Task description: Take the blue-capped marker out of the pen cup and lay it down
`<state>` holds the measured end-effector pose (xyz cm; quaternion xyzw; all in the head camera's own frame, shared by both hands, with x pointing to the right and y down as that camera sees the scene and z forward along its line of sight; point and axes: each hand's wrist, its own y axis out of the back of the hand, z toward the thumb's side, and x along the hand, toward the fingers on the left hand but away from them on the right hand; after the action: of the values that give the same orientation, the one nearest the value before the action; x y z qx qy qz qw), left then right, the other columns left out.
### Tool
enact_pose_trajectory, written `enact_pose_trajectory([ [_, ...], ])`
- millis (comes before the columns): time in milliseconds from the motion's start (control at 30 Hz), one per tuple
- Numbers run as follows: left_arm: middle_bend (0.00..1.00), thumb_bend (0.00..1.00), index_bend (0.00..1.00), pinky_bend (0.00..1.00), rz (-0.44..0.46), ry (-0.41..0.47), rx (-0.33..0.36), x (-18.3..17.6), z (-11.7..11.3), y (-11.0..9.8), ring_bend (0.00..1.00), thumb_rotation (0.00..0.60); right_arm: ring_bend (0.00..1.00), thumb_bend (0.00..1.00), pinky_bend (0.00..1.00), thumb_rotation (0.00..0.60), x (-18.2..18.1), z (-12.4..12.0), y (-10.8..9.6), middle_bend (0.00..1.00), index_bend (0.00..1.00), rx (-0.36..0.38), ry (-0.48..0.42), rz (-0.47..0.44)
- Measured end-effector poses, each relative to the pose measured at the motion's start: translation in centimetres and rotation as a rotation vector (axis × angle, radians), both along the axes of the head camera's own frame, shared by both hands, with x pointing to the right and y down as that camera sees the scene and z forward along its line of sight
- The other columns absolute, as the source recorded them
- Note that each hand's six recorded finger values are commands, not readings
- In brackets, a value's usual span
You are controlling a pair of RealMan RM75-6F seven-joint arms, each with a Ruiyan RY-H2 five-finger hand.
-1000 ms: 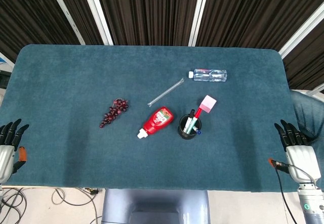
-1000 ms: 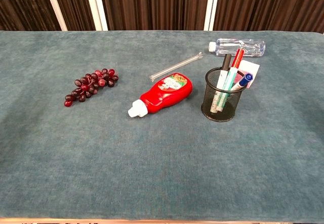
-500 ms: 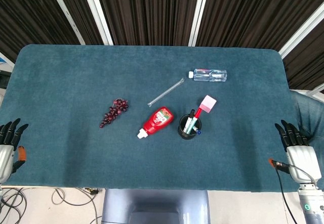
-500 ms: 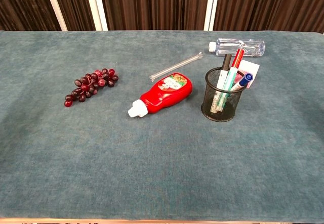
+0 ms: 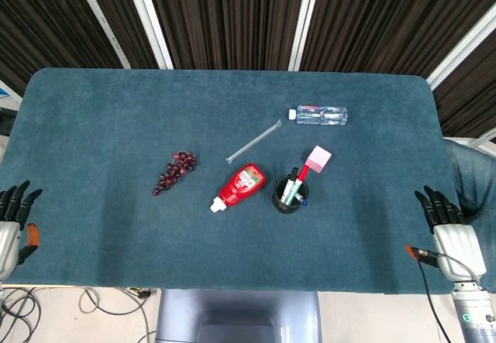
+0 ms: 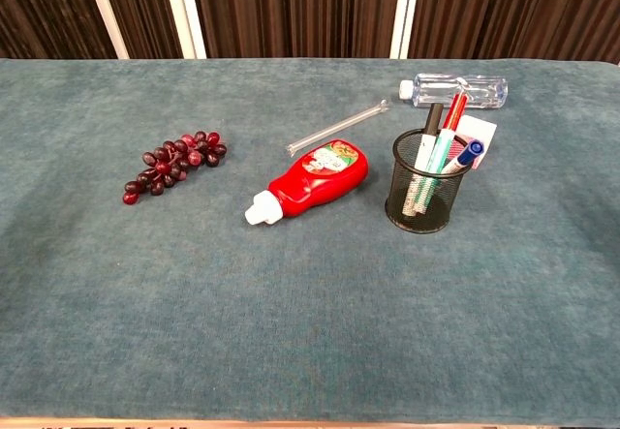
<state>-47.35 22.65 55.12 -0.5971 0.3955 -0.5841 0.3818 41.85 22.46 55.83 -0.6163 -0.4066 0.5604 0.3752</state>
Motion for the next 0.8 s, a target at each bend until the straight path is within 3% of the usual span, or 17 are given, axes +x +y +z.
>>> enact_pose_trajectory([
  [333, 0.00, 0.71, 0.11, 0.08, -0.005, 0.001, 0.000, 0.0, 0.1, 0.0, 0.00, 0.600, 0.06, 0.19, 0.17, 0.600, -2.4, 0.5, -3.1, 0.00, 0.02, -0.034, -0.022, -0.092],
  [567, 0.00, 0.71, 0.11, 0.08, -0.013, -0.001, -0.003, -0.1, 0.2, 0.0, 0.00, 0.600, 0.07, 0.19, 0.17, 0.600, -5.8, 1.4, -6.1, 0.00, 0.05, -0.061, -0.136, -0.150],
  [800, 0.00, 0.71, 0.11, 0.08, -0.045, 0.009, -0.010, -0.3, 0.2, 0.0, 0.00, 0.600, 0.08, 0.21, 0.17, 0.600, -9.2, 2.7, -7.0, 0.00, 0.11, -0.102, -0.238, -0.160],
])
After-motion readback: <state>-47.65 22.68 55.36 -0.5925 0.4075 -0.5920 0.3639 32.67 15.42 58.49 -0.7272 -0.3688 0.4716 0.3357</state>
